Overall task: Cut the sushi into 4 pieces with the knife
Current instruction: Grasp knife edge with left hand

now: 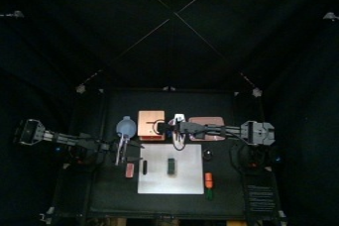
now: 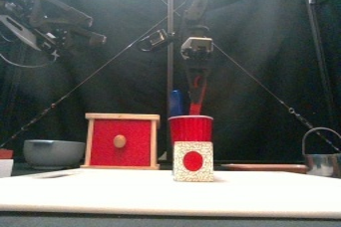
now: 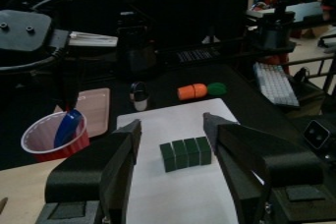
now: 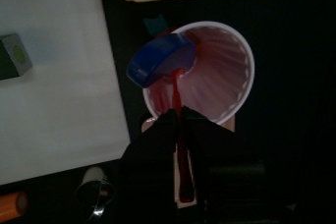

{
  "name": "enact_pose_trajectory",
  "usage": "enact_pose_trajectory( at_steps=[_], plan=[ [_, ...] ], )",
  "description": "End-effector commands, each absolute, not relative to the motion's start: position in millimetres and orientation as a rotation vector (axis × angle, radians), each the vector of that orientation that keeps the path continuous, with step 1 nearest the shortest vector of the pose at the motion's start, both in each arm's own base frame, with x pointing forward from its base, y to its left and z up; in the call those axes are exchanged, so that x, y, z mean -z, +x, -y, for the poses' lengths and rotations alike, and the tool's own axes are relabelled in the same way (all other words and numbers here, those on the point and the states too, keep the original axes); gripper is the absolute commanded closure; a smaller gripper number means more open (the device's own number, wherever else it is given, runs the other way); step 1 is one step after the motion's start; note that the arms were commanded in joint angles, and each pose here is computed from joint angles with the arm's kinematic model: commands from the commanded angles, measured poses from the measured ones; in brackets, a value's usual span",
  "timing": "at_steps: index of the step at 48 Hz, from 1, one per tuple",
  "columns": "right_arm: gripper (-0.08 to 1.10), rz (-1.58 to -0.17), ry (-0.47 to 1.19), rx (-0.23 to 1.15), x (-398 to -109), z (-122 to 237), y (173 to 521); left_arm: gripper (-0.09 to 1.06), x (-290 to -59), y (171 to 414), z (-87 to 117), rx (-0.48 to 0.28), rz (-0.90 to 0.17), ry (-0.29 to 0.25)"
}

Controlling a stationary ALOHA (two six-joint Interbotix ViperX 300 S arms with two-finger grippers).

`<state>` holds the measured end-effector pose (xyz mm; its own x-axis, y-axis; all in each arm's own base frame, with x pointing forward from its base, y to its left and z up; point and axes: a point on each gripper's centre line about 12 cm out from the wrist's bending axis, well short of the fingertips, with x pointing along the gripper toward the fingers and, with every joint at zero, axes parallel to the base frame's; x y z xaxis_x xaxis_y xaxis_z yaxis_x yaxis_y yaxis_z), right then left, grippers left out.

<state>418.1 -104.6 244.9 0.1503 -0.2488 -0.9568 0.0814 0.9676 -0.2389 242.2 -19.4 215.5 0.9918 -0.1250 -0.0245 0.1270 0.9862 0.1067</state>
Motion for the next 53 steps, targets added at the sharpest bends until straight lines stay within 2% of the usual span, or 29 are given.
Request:
enact_pose_trajectory(
  at_steps=[1, 15, 23, 33, 43, 53],
  plan=[
    [0.88, -1.322, -0.133, 0.260, -281, 107, 415, 0.09, -221, 245, 18, 0.118, 0.000, 0.108],
    [0.88, -1.196, -0.124, 0.293, -340, 99, 388, 0.09, -221, 245, 15, 0.102, 0.000, 0.099],
    [0.88, -1.057, -0.133, 0.287, -383, 83, 362, 0.09, -223, 244, 15, 0.101, 0.009, 0.100],
    [0.88, -0.815, -0.104, 0.264, -414, 58, 330, 0.09, -227, 242, 14, 0.099, 0.027, 0.100],
    [0.88, -0.542, -0.073, 0.185, -407, 32, 302, 0.09, -232, 241, 14, 0.098, 0.047, 0.100],
    [0.89, -0.245, -0.035, 0.082, -372, 15, 276, 0.09, -234, 243, 14, 0.098, 0.053, 0.094]
  ],
)
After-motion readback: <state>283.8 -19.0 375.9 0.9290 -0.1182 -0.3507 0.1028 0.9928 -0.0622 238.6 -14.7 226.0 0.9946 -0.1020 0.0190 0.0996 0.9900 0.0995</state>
